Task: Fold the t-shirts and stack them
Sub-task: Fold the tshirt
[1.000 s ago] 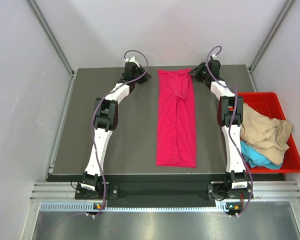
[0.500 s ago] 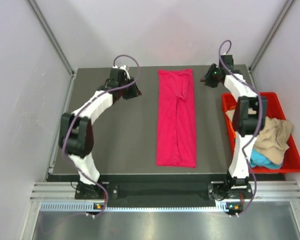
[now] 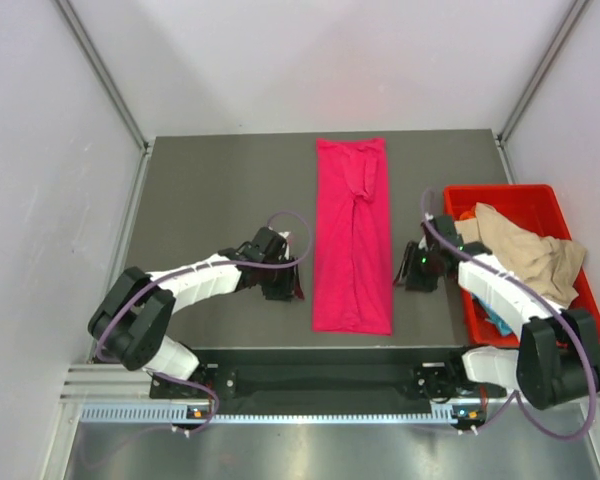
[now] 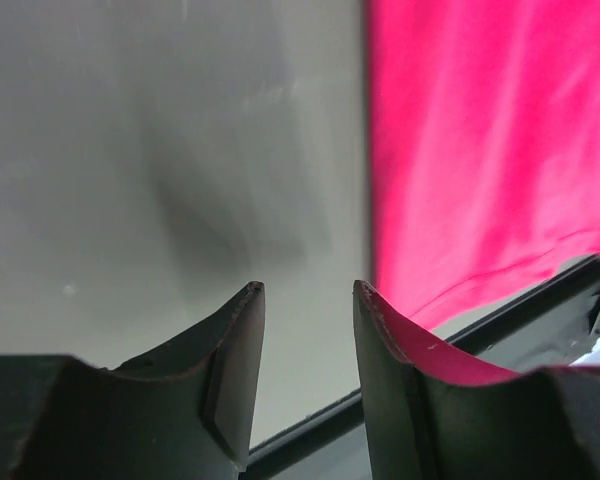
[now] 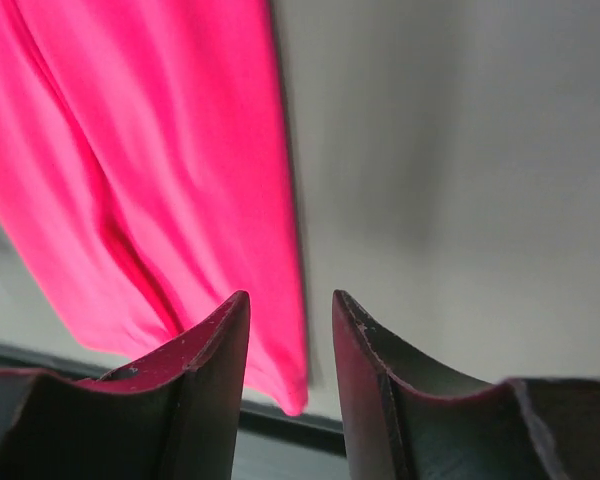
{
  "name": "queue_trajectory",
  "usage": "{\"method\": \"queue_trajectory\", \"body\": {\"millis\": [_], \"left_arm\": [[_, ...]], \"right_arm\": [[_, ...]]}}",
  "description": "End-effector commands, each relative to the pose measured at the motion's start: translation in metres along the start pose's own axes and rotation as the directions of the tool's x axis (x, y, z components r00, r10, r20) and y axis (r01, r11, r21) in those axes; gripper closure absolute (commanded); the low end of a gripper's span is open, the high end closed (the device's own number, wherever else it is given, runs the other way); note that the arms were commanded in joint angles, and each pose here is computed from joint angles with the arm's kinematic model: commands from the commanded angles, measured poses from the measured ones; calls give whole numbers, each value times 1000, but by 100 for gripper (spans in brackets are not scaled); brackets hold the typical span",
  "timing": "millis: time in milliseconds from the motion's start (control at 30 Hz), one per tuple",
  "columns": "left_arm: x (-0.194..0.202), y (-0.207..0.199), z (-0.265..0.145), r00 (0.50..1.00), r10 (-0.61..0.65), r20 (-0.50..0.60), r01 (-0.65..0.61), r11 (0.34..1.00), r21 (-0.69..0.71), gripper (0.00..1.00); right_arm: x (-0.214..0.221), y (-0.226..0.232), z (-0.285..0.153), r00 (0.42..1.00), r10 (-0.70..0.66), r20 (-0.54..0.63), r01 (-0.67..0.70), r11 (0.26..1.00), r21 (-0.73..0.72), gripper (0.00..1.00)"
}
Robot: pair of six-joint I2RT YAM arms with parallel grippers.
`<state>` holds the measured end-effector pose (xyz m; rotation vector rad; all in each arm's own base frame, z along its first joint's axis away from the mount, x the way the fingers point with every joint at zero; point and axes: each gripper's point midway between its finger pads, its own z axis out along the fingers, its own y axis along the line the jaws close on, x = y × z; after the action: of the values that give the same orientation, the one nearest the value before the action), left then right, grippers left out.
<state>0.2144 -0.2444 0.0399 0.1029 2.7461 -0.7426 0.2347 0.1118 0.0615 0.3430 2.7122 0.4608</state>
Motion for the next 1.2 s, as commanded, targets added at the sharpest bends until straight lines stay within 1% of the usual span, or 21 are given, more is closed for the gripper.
{"method": "queue_trajectory", "body": {"millis": [0, 67, 133, 300, 400, 633, 733, 867, 1067, 1133, 1167], "left_arm": [[-9, -26, -5, 997, -16, 77, 8, 996, 93, 54], [-5, -32, -3, 998, -27, 59, 20, 992, 128, 53], [2, -34, 1, 999, -23, 43, 17, 991, 130, 53], [16, -32, 8, 1000, -21, 21, 19, 994, 108, 53], [25, -31, 14, 1000, -16, 6, 16, 995, 94, 52], [38, -34, 24, 1000, 1, -26, 0, 998, 69, 53], [42, -33, 25, 1000, 14, -26, -13, 999, 30, 53], [47, -33, 26, 999, 28, -30, -28, 1000, 8, 53], [52, -32, 29, 999, 39, -30, -39, 999, -19, 53], [53, -31, 30, 999, 41, -33, -41, 999, -25, 55], [53, -30, 31, 999, 36, -33, -37, 999, -27, 63]], "right_arm": [[28, 22, 3, 1000, -29, -9, 28, 995, -101, 60], [44, 26, 7, 999, -26, -42, 20, 992, -122, 60], [62, 25, 10, 997, -33, -75, 23, 990, -138, 61], [83, 0, 13, 996, -28, -83, 23, 998, -62, 61], [93, -6, 14, 995, -30, -92, 24, 998, -61, 61], [100, 0, 12, 995, -25, -96, 13, 993, -120, 64], [100, 0, 11, 995, -27, -96, 16, 993, -118, 65], [105, -1, 11, 993, -28, -117, 15, 994, -107, 67], [113, -3, 9, 992, -31, -126, 18, 995, -102, 67], [114, -4, 9, 992, -35, -125, 22, 995, -101, 68], [114, -5, 9, 992, -36, -125, 24, 995, -102, 77]]}}
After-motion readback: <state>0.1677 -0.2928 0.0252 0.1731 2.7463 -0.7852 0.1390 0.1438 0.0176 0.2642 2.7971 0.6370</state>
